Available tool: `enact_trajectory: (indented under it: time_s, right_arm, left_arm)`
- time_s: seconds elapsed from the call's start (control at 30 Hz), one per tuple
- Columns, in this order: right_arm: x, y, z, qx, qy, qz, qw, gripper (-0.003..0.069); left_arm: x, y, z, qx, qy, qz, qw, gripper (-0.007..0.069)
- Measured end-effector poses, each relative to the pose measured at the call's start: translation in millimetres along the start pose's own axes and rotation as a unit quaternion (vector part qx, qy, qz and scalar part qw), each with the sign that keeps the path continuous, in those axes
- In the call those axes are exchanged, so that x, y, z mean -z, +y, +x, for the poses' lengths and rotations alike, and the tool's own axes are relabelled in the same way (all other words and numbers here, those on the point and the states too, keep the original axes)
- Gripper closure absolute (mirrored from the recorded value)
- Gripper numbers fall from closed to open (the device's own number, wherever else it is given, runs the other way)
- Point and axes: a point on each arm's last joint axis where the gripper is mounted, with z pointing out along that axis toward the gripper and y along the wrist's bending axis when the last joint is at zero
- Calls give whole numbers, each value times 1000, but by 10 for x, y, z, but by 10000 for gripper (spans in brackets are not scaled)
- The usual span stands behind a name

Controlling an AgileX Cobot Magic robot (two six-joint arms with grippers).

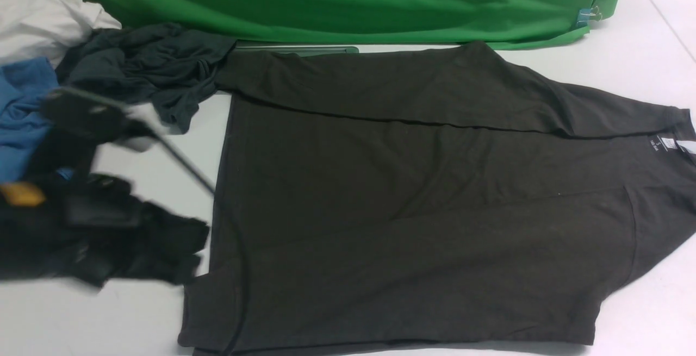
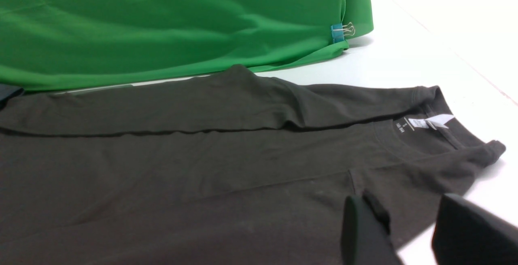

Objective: Fold a long-sleeved shirt on a white desktop.
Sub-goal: 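Grasp the left edge of the dark T-shirt lying flat on the table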

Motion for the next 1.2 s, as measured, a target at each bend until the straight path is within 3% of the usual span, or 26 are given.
enact_trajectory:
  time_s: [0.3,0.43,0.5,0.63,0.8,0.9,0.97,1.0,1.03,1.1,1.17,1.2]
  right_arm:
    - [0,1,-5,-3,-3,0,1000,419]
    - [1,12,-48,-88,-26,-9,996,419]
    - [11,15,-137,-186,-73,-23,980,419]
    - [33,15,-241,-273,-126,-45,953,419]
    - [41,49,-286,-299,-110,-66,946,419]
    - [68,162,-469,-251,-18,-89,964,419]
    - [79,295,-708,-151,68,-124,978,419]
    - [84,313,-717,-139,85,-132,978,419]
    - [90,403,-905,-72,122,-160,977,419]
    - [116,547,-1150,22,184,-212,960,419]
    - [110,620,-1225,69,218,-237,944,419]
    - [113,701,-1336,112,243,-263,927,419]
  left_arm:
    - [-310,-16,-149,-3,27,85,996,606]
    - [-237,-48,-162,-13,18,90,996,606]
    - [-136,-87,-164,-23,6,92,995,606]
    - [-46,-111,-157,-38,-3,87,996,606]
    - [20,-140,-194,-50,5,97,994,606]
    - [62,-189,-255,-66,1,104,992,606]
    - [65,-256,-298,-86,6,109,990,606]
    - [61,-273,-302,-90,8,111,990,606]
    - [30,-329,-315,-98,22,114,988,606]
    - [-62,-395,-295,-123,61,112,984,606]
    - [-128,-419,-259,-140,89,107,980,606]
    - [-203,-409,-220,-152,122,94,976,606]
